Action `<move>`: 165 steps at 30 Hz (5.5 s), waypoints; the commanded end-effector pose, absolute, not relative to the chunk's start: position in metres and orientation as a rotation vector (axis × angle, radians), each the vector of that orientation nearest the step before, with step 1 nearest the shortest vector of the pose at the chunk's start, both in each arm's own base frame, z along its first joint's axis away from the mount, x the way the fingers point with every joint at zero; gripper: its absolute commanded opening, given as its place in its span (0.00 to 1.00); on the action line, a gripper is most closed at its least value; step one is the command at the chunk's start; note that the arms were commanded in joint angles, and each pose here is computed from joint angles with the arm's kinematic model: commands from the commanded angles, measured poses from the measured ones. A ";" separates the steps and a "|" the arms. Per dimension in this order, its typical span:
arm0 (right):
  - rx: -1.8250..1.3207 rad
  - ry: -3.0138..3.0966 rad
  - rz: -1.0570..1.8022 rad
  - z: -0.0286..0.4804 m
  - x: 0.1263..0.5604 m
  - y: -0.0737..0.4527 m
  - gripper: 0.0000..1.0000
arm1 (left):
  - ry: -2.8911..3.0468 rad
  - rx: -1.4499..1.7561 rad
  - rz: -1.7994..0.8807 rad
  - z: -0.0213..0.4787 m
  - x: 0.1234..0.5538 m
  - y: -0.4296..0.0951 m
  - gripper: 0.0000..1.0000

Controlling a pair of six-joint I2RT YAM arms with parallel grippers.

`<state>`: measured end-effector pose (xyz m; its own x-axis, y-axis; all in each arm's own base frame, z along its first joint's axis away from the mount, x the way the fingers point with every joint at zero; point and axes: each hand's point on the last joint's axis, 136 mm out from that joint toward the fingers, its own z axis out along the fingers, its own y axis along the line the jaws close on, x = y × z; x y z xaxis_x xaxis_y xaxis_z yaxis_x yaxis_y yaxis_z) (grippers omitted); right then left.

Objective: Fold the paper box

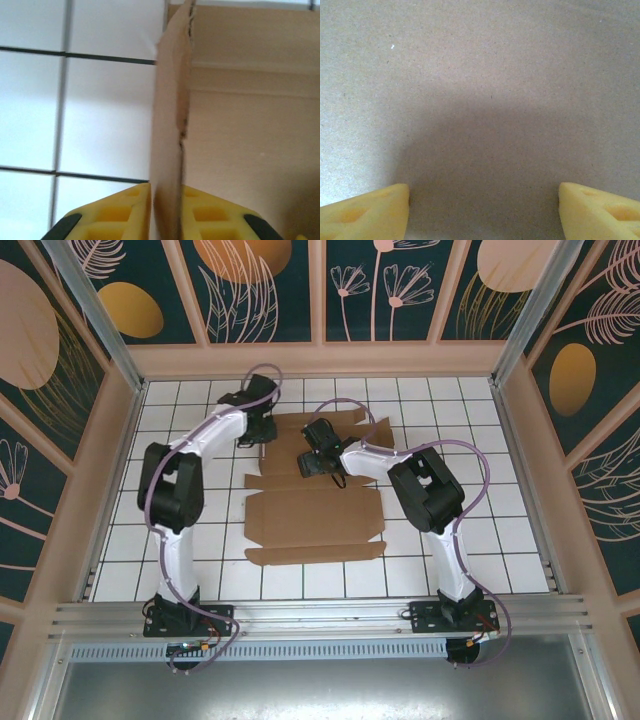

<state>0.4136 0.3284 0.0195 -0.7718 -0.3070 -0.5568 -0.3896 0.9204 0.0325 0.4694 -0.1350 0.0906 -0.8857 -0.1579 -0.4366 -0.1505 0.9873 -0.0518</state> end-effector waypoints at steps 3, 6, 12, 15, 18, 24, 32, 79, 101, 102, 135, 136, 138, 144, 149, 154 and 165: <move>-0.601 2.813 0.059 -0.064 0.350 0.290 0.74 | 2.654 -0.254 0.010 0.090 0.464 -0.105 0.02; -0.600 2.815 0.059 -0.064 0.351 0.291 0.73 | 2.661 -0.253 0.068 0.083 0.461 -0.098 0.00; -0.596 2.817 0.032 -0.067 0.353 0.289 0.72 | 2.662 -0.264 0.220 0.068 0.462 -0.102 0.00; -0.593 2.815 -0.005 -0.069 0.354 0.287 0.72 | 2.648 -0.222 0.403 0.062 0.463 -0.113 0.00; -0.584 2.813 -0.025 -0.070 0.356 0.285 0.71 | 2.638 -0.195 0.537 0.054 0.463 -0.128 0.00; -0.573 2.813 -0.031 -0.069 0.357 0.284 0.71 | 2.626 -0.194 0.642 0.047 0.462 -0.132 0.00; -0.577 2.815 0.028 -0.068 0.353 0.288 0.71 | 2.555 -0.280 0.166 0.110 0.469 -0.134 0.36; -0.602 2.851 0.061 -0.077 0.347 0.289 0.71 | 2.566 -0.286 -1.088 0.071 0.372 -0.182 0.63; -0.507 2.730 0.280 -0.005 0.368 0.303 0.71 | 2.428 -0.128 -0.807 0.171 0.411 -0.183 0.58; -0.498 2.711 0.313 0.005 0.371 0.305 0.71 | 2.432 -0.102 -0.770 0.174 0.410 -0.188 0.56; -0.264 2.807 0.102 -0.026 0.394 0.208 0.01 | 2.852 -0.048 -0.384 -0.019 0.414 -0.226 0.00; -0.253 2.815 0.114 -0.026 0.387 0.207 0.01 | 2.851 -0.039 -0.382 -0.020 0.419 -0.229 0.00; -0.245 2.824 0.119 -0.025 0.372 0.204 0.02 | 2.845 -0.030 -0.389 -0.019 0.431 -0.235 0.00; -0.276 2.854 0.243 -0.021 0.324 0.224 0.04 | 2.824 0.013 -0.487 -0.010 0.458 -0.263 0.00; -0.264 2.876 0.383 -0.018 0.299 0.242 0.06 | 2.828 0.062 -0.557 -0.008 0.444 -0.277 0.00; -0.259 2.732 0.503 0.029 0.322 0.253 0.16 | 2.701 0.044 -0.669 0.041 0.447 -0.276 0.00; -0.158 2.456 0.545 0.101 0.399 0.210 0.80 | 2.627 -0.191 -0.784 0.059 0.430 -0.223 0.00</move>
